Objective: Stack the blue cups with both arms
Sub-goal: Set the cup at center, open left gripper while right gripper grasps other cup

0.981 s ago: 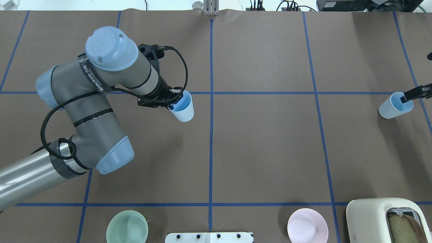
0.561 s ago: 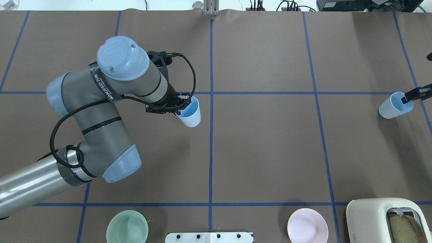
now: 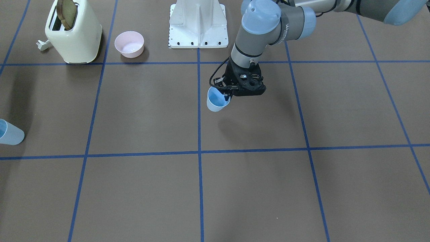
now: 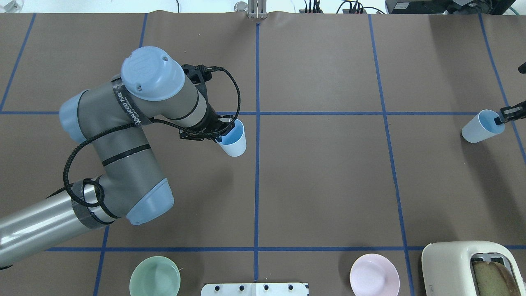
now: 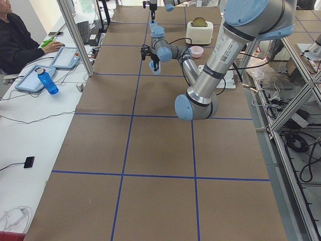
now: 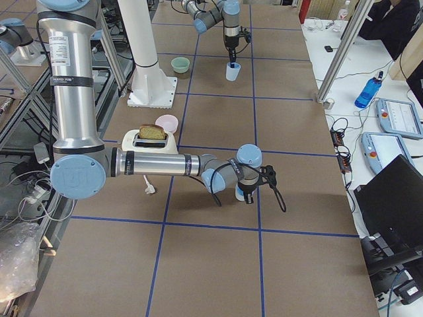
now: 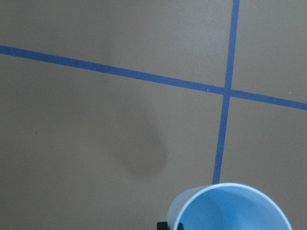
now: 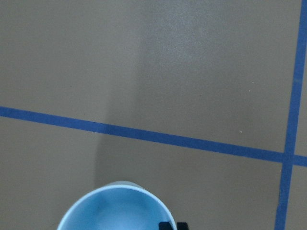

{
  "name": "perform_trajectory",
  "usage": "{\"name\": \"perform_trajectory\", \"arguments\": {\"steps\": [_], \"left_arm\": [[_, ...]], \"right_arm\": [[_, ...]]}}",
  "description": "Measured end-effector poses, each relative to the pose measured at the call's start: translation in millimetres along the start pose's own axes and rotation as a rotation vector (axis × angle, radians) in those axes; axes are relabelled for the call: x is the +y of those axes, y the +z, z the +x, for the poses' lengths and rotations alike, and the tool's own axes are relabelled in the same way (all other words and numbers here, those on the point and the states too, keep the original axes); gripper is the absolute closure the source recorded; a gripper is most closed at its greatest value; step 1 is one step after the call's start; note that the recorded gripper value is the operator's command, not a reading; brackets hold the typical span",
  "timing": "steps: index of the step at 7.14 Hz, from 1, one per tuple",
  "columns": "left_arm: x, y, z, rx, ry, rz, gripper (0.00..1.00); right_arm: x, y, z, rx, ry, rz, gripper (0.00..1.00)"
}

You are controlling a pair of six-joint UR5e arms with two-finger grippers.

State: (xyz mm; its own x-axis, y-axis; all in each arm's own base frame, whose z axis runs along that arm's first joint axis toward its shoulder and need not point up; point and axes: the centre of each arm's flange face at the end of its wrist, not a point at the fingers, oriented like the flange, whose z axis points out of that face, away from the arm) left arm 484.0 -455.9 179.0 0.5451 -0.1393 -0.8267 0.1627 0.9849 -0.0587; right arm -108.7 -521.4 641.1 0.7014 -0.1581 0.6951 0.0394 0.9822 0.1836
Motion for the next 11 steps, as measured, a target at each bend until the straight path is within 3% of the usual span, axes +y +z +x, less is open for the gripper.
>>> {"name": "perform_trajectory", "arguments": {"steps": [2,5,9,11], "left_arm": [[10.0,4.7,10.1,0.002,0.0,-0.002,1.0],[36.6,30.1,24.9,-0.022,0.005,0.013,1.0],[55.3,57.6,41.7,-0.046,-0.003,0.031,1.0],[53.0,63.9,50.7,-0.053,-0.003,0.031,1.0]], "right_arm": [[-11.1,-11.4,-16.5,-0.023,0.007,0.02,1.0],[-36.1,-38.0,-52.9,-0.102,0.037,0.036,1.0],[-69.8,-89.3,-109.1,-0.101,0.074,0.023,1.0],[-74.7,-98.5,-119.2,-0.098,0.083,0.017,1.0]]}}
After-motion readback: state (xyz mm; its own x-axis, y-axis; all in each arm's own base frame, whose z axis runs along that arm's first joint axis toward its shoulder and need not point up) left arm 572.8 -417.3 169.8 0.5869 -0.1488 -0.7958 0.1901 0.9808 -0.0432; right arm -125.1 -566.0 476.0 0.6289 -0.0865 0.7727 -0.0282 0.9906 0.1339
